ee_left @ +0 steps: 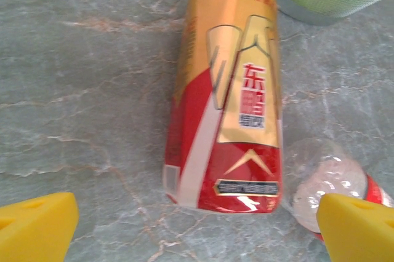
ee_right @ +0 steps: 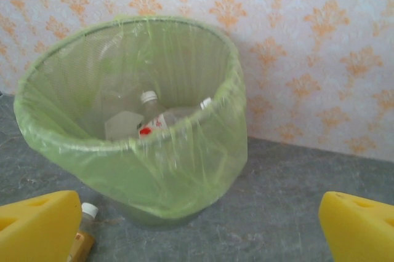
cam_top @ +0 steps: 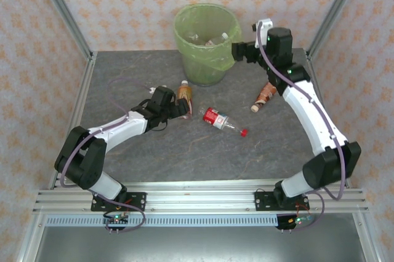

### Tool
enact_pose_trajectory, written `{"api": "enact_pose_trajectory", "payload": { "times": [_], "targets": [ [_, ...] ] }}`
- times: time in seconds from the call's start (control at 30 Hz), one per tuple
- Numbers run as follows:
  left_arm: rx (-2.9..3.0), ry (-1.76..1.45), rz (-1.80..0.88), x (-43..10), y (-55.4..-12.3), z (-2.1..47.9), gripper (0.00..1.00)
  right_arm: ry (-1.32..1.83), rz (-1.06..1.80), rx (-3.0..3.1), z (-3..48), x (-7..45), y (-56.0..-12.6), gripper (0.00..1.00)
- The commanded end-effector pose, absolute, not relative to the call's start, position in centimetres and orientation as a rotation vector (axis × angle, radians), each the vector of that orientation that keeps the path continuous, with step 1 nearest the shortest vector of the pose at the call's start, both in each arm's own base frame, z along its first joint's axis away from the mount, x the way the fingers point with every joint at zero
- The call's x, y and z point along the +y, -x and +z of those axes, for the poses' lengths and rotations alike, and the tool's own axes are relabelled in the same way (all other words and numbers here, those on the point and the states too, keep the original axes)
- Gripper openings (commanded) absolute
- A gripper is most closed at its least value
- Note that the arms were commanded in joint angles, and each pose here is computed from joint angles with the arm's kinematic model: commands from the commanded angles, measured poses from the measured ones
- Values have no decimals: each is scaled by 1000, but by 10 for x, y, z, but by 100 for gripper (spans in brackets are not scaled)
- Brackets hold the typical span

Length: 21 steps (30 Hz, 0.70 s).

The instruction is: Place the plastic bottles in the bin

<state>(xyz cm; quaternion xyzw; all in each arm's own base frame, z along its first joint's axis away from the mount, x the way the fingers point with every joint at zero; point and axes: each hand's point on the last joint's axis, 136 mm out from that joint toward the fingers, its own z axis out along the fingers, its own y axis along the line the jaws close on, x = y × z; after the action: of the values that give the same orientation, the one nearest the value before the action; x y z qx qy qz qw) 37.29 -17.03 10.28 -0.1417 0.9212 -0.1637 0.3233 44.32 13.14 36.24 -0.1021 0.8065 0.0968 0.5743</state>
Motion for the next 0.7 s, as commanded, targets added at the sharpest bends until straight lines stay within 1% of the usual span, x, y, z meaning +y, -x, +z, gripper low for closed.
{"api": "enact_pose_trajectory", "payload": {
  "times": [0.0, 0.2, 0.47, 0.67],
  "targets": [
    [2433, 312, -363, -174, -375, 109, 100, 144, 263, 1805, 357, 126, -437, 99],
    [2463, 298, -310, -179, -382, 111, 100, 28, 284, 1837, 315, 110, -413, 99],
    [2514, 283, -226, -188, -396, 101, 100, -142, 308, 1864, 281, 89, -382, 99],
    [2543, 284, -145, -192, -407, 94, 100, -222, 279, 1898, 257, 77, -373, 99]
  ]
}}
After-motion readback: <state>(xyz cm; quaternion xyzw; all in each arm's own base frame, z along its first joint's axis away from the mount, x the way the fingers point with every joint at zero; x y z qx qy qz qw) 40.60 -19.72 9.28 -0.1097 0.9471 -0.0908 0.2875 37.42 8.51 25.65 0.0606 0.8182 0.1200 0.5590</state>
